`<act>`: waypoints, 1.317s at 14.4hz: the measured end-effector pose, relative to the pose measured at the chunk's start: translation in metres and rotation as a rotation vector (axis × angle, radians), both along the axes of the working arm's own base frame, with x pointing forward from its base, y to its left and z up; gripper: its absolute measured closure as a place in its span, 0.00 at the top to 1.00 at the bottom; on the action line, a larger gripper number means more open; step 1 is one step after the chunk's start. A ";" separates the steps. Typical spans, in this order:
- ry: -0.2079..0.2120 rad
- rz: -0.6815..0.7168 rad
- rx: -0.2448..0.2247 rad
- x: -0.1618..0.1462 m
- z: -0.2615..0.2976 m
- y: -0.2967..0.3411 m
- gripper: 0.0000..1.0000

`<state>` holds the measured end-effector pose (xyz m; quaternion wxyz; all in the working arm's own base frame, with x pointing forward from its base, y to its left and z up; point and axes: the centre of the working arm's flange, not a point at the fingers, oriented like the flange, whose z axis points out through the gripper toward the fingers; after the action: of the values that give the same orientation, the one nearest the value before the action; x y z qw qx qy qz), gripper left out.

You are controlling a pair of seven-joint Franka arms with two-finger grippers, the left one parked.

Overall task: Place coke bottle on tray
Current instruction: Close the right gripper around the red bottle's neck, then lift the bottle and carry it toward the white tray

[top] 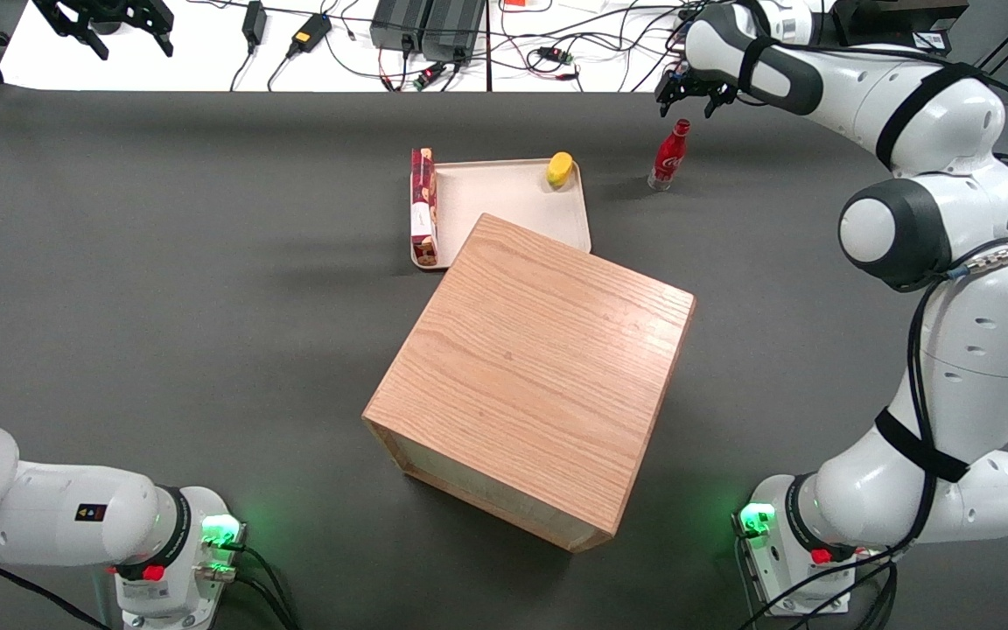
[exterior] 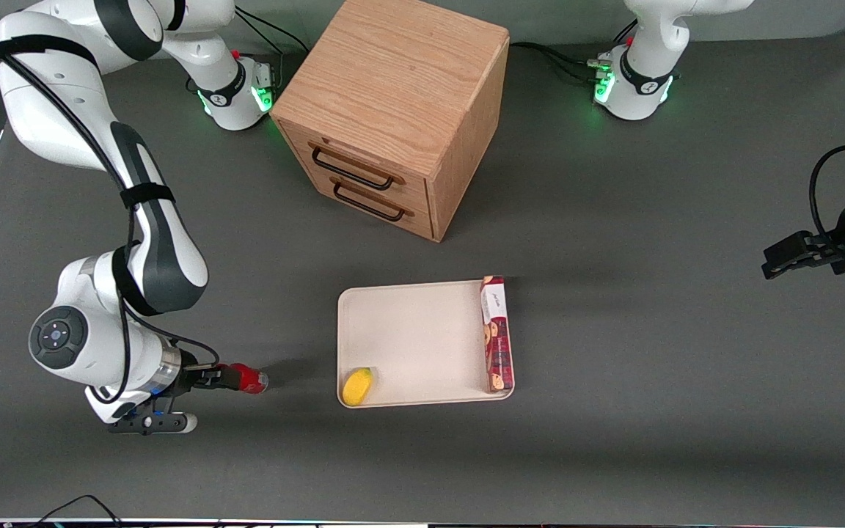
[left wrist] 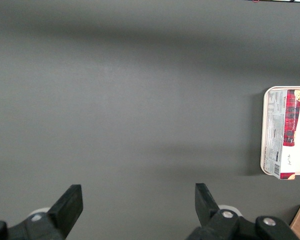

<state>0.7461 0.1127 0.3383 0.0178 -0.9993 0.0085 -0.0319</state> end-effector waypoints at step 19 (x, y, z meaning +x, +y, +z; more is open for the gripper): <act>0.061 -0.009 -0.031 -0.014 0.008 0.017 0.30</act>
<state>0.7317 0.1299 0.3468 0.0017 -0.9999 0.0131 -0.0014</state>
